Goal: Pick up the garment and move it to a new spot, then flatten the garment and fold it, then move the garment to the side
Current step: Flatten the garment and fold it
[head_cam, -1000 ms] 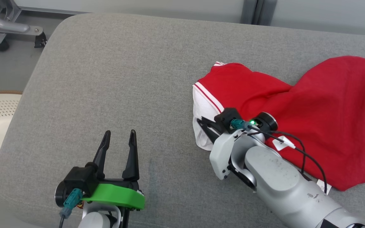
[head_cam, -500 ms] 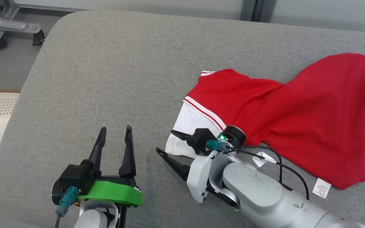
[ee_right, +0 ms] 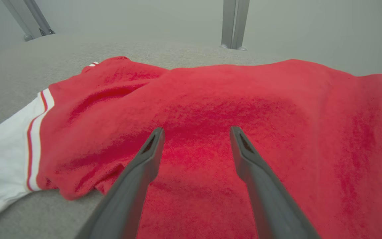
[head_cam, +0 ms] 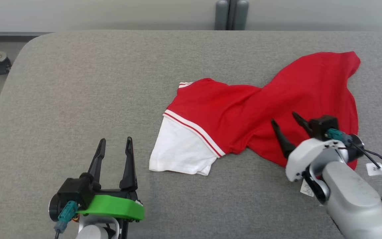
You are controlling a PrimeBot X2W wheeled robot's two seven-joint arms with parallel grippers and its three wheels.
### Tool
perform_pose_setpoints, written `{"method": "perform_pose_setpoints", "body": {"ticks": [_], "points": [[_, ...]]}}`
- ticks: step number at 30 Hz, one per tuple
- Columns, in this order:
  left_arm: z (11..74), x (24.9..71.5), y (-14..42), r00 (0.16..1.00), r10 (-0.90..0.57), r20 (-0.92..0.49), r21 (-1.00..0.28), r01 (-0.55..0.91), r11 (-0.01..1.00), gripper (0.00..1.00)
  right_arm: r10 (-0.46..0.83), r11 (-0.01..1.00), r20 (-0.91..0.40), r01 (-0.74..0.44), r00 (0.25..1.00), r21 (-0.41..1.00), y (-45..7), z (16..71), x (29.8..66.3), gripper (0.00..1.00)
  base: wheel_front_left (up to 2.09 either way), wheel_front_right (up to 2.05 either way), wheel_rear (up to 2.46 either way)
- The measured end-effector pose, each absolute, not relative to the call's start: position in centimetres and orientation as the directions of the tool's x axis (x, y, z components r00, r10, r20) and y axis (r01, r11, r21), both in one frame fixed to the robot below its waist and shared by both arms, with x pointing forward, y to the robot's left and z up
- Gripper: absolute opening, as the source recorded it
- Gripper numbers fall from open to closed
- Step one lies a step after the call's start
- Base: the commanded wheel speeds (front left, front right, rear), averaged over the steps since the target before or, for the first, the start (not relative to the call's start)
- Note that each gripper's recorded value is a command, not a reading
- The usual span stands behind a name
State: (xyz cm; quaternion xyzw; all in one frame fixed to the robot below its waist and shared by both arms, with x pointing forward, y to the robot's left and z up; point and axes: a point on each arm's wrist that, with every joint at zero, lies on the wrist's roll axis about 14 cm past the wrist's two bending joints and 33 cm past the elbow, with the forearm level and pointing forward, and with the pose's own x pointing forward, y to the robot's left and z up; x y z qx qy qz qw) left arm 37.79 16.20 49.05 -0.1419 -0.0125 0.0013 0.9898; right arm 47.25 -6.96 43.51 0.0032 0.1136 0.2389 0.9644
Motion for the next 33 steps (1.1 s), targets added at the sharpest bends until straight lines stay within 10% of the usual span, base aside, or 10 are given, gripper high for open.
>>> {"method": "perform_pose_setpoints", "body": {"ticks": [10,21,22,24,25,33], "points": [[48.9,39.1,12.7,0.994,-0.105,0.030,-0.284,0.109,0.953,1.00,0.096,0.995,-0.323,-0.096,0.942,0.016,-21.0,41.5,43.5,1.00,0.00,0.00,0.00],[48.5,39.4,12.8,0.994,-0.105,0.019,-0.282,0.106,0.954,1.00,0.063,0.993,-0.499,-0.006,0.865,0.115,-20.7,38.3,42.3,1.00,0.00,0.00,0.00],[48.5,39.3,13.0,0.995,-0.100,0.019,-0.281,0.102,0.954,1.00,0.067,0.992,-0.506,-0.002,0.860,0.127,-20.5,38.2,42.3,0.90,0.00,0.00,0.00],[48.6,39.2,13.4,0.996,-0.090,0.020,-0.279,0.092,0.956,1.00,0.082,0.989,-0.512,-0.005,0.855,0.150,-19.9,38.3,42.5,0.10,0.00,0.00,0.00],[48.6,39.1,13.4,0.996,-0.087,0.020,-0.278,0.090,0.956,1.00,0.084,0.989,-0.508,-0.008,0.857,0.149,-19.9,38.5,42.7,0.00,0.00,0.00,0.00],[48.7,38.8,13.6,0.996,-0.083,0.022,-0.275,0.086,0.958,1.00,0.125,0.991,-0.380,-0.100,0.916,0.084,-18.5,44.2,46.8,0.00,0.00,0.00,0.00]]}}
